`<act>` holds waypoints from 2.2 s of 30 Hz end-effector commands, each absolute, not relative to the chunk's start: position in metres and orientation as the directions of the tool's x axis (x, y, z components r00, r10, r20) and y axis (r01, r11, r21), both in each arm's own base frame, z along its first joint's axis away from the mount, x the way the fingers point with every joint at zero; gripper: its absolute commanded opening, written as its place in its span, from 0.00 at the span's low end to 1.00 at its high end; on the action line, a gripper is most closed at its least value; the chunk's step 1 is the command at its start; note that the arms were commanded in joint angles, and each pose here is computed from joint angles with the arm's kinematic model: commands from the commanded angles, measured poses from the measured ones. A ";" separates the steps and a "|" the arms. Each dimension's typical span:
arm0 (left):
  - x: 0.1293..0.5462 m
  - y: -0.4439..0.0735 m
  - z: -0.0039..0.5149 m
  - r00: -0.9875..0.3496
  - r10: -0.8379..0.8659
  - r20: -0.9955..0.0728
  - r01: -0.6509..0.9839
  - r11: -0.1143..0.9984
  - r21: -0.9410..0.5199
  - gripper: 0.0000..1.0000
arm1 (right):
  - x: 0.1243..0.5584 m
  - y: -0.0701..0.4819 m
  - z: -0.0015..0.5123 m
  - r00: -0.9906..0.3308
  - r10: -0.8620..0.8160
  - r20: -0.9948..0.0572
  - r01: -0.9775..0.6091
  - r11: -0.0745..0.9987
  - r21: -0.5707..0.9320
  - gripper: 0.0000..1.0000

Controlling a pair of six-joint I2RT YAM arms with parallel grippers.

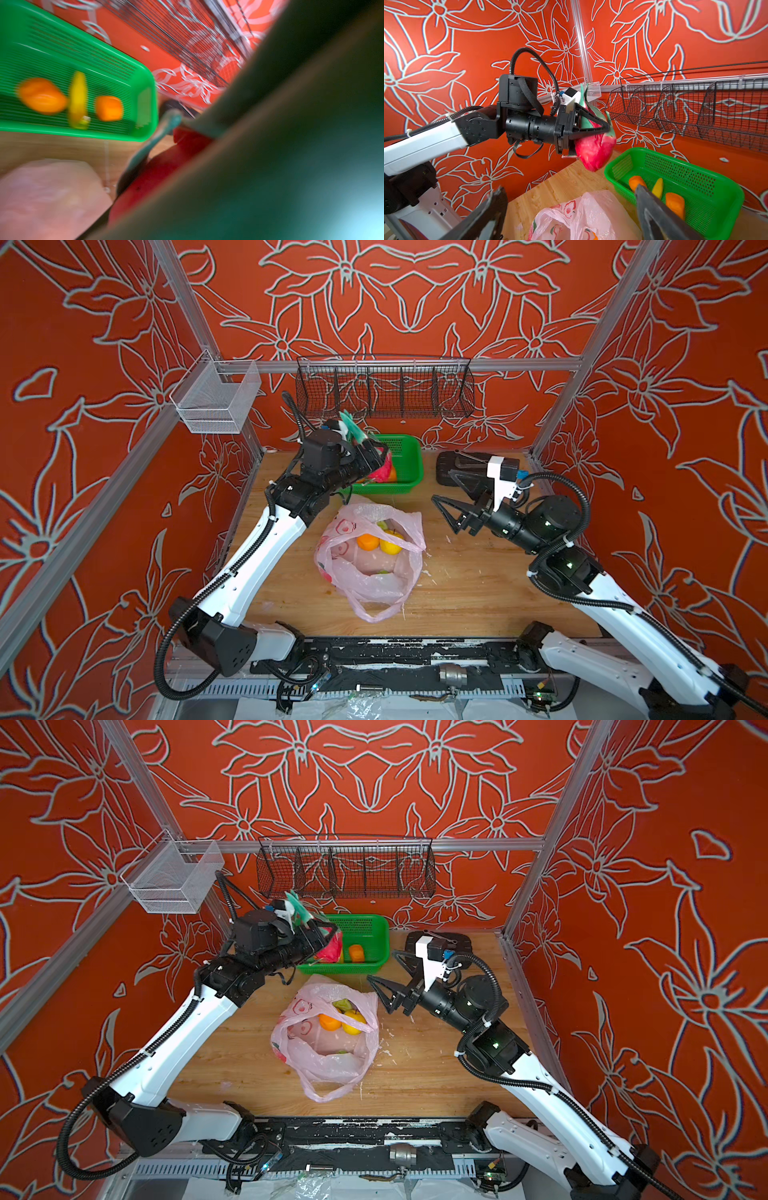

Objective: Untie the knot of the plastic bag and take out the fruit
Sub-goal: 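Lower the dragon fruit into the basket with left gripper while right gripper withdraws, then move the left gripper to the bag edge while right gripper reaches into the bag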

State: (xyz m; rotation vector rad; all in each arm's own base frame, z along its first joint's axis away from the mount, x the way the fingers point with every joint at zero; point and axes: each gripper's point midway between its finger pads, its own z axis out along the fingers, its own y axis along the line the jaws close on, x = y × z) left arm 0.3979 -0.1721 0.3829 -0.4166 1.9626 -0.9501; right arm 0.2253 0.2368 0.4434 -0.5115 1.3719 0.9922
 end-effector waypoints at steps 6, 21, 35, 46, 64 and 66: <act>0.469 -0.108 0.320 -0.435 -0.805 -0.404 -0.161 0.511 -0.844 0.52 | 0.236 0.227 0.418 -0.138 0.262 -0.955 -0.755 0.597 0.273 0.97; 0.575 -0.101 0.189 -0.400 -0.911 -0.099 -0.474 0.298 -0.828 0.44 | 0.230 0.220 0.411 -0.155 0.247 -0.956 -0.740 0.612 0.278 0.97; 0.613 -0.111 0.107 -0.447 -0.893 0.051 -0.653 0.288 -0.700 0.61 | 0.212 0.192 0.408 -0.110 0.235 -0.966 -0.702 0.669 0.243 0.97; 0.610 -0.108 0.134 -0.469 -0.883 0.003 -0.602 0.317 -0.733 0.97 | 0.211 0.190 0.408 -0.113 0.236 -0.965 -0.699 0.671 0.246 0.98; 0.542 -0.103 0.267 -0.472 -0.868 -0.151 -0.393 0.361 -0.846 0.97 | 0.220 0.200 0.402 -0.169 0.246 -0.955 -0.696 0.656 0.292 0.97; 0.523 -0.105 0.291 -0.483 -0.855 -0.189 -0.348 0.385 -0.855 0.97 | 0.220 0.204 0.400 -0.191 0.245 -0.950 -0.702 0.643 0.307 0.97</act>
